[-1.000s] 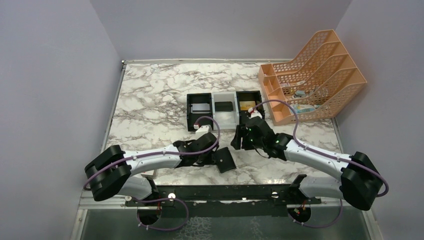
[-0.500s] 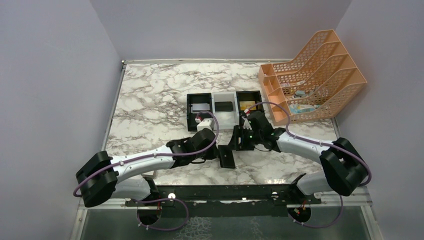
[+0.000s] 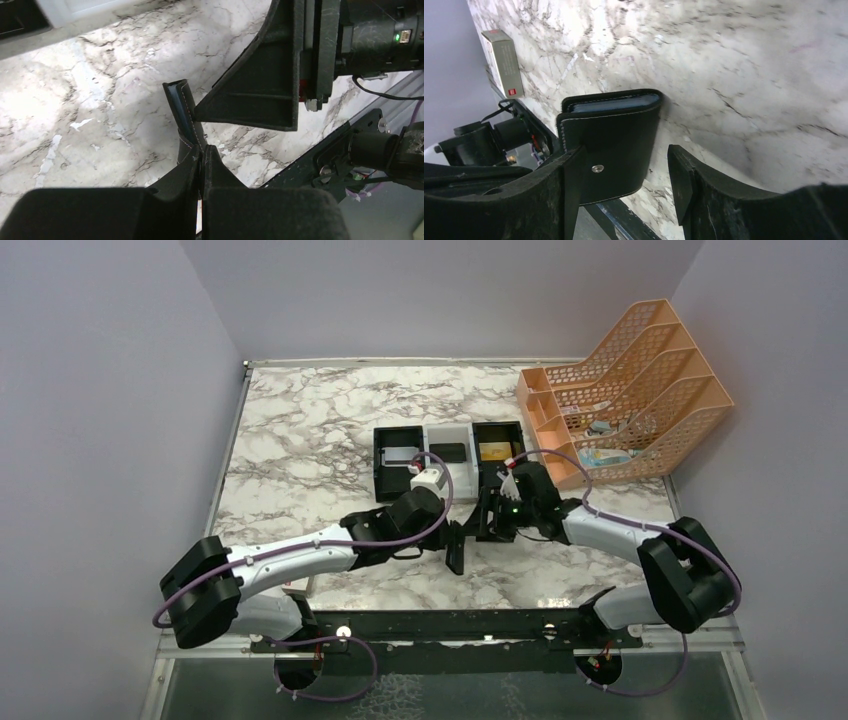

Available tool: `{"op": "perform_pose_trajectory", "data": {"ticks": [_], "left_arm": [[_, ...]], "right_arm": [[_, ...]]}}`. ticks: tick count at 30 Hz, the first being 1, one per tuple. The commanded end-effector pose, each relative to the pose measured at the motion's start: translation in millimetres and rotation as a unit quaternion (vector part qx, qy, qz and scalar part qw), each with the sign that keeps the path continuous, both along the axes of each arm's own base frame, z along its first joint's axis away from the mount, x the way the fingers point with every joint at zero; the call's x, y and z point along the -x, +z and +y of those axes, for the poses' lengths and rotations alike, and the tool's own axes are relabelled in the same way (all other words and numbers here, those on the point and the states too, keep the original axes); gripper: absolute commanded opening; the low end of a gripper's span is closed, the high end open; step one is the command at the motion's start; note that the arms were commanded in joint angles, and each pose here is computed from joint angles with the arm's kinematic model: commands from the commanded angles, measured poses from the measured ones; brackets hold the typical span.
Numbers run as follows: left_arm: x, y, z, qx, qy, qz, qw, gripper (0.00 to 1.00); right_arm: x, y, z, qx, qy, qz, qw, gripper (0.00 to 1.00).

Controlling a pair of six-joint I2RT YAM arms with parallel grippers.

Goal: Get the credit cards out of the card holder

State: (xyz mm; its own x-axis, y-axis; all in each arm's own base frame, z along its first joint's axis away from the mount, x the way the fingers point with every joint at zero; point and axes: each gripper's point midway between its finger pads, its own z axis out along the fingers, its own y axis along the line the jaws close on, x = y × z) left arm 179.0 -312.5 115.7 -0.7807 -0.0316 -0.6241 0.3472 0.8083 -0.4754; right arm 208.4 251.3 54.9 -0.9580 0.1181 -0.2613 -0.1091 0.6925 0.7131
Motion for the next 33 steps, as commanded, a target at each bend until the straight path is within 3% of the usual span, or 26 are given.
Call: {"op": "perform_pose_trajectory", "data": {"ticks": [1, 15, 26, 33], "left_arm": [[2.2, 20.9, -25.4, 0.027, -0.045, -0.025, 0.998, 0.00], [2.2, 29.3, -28.2, 0.026, -0.042, -0.046, 0.998, 0.00], [-6.0, 39.3, 0.7, 0.043, 0.024, -0.073, 0.996, 0.00], [-0.8, 13.6, 10.3, 0.013, 0.029, -0.050, 0.998, 0.00]], "right_arm": [[-8.1, -1.2, -18.8, -0.008, -0.058, 0.003, 0.998, 0.62], [-24.3, 10.6, -32.3, 0.017, -0.083, -0.031, 0.996, 0.62], [-30.1, 10.9, -43.8, 0.052, -0.100, -0.045, 0.993, 0.62], [-41.4, 32.0, -49.5, 0.073, -0.090, -0.097, 0.989, 0.62]]}}
